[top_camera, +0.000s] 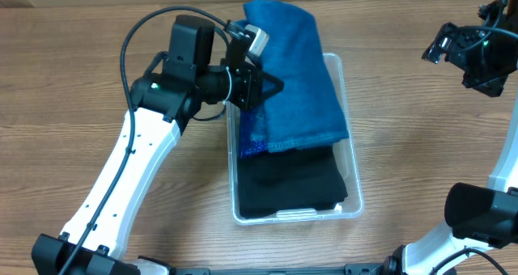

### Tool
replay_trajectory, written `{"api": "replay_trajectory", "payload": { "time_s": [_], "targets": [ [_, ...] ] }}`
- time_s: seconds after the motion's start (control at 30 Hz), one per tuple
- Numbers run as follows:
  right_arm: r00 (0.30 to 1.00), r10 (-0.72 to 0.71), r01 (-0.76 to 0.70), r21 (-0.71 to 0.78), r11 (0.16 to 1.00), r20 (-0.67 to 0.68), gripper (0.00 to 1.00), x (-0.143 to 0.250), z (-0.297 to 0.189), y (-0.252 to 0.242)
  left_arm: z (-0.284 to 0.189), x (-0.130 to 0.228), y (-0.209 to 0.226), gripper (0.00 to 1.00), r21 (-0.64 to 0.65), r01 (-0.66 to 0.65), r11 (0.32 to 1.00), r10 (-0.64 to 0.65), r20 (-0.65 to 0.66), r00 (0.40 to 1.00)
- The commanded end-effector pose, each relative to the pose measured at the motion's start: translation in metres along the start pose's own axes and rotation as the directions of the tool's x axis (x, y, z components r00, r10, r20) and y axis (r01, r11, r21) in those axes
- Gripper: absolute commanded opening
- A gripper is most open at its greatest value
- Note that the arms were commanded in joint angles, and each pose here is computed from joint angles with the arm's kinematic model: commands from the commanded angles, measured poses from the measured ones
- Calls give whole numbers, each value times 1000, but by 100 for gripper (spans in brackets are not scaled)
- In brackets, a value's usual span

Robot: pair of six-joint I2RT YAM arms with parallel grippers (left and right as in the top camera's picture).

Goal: Pack container

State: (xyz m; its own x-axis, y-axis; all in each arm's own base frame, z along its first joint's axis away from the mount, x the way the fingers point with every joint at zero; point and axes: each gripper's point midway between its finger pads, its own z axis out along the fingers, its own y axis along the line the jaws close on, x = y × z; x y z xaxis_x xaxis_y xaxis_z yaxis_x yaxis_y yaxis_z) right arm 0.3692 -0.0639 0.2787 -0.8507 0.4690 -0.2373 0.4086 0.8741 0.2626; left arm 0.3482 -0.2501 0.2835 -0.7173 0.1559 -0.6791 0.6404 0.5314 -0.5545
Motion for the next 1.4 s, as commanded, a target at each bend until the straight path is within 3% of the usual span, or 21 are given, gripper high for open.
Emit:
{"api": "replay_trajectory", "payload": {
  "time_s": [0.0,0.27,0.47,0.73,0.9,0.93,0.97,1.0,1.03,1.1,1.17,1.3,1.37],
  "targets": [
    [1000,0,0,1,1000,26,100,-1,-8,0,-15,-16,-58,4,167,-68,984,62,40,997],
    [1000,0,0,1,1000,25,100,-1,-8,0,-12,5,-61,4,202,40,979,-29,-55,998],
    [1000,0,0,1,1000,25,100,-1,-8,0,-13,25,-67,4,265,-43,963,72,-102,992],
    [1000,0,0,1,1000,25,100,-1,-8,0,26,50,-39,4,341,13,940,62,-208,976],
    [1000,0,0,1,1000,25,100,-1,-8,0,44,73,9,5,126,59,990,-18,-310,950],
    [1000,0,0,1,1000,25,100,-1,-8,0,43,76,15,10,90,60,994,-28,-323,946],
    [1000,0,0,1,1000,25,100,-1,-8,0,42,80,21,40,53,61,997,-39,-339,940],
    [1000,0,0,1,1000,25,100,-1,-8,0,40,88,30,86,-10,64,998,-64,-371,927],
    [1000,0,0,1,1000,25,100,-1,-8,0,37,94,38,100,-62,62,996,-81,-391,917],
    [1000,0,0,1,1000,25,100,-1,-8,0,17,106,82,100,-349,78,934,-225,-407,885],
    [1000,0,0,1,1000,25,100,-1,-8,0,-14,101,117,100,-580,80,811,-332,-342,879],
    [1000,0,0,1,1000,25,100,-1,-8,0,-76,41,138,100,-803,32,595,-274,-165,948],
    [1000,0,0,1,1000,26,100,-1,-8,0,-87,3,123,100,-804,37,593,-180,-87,980]
  ]
}}
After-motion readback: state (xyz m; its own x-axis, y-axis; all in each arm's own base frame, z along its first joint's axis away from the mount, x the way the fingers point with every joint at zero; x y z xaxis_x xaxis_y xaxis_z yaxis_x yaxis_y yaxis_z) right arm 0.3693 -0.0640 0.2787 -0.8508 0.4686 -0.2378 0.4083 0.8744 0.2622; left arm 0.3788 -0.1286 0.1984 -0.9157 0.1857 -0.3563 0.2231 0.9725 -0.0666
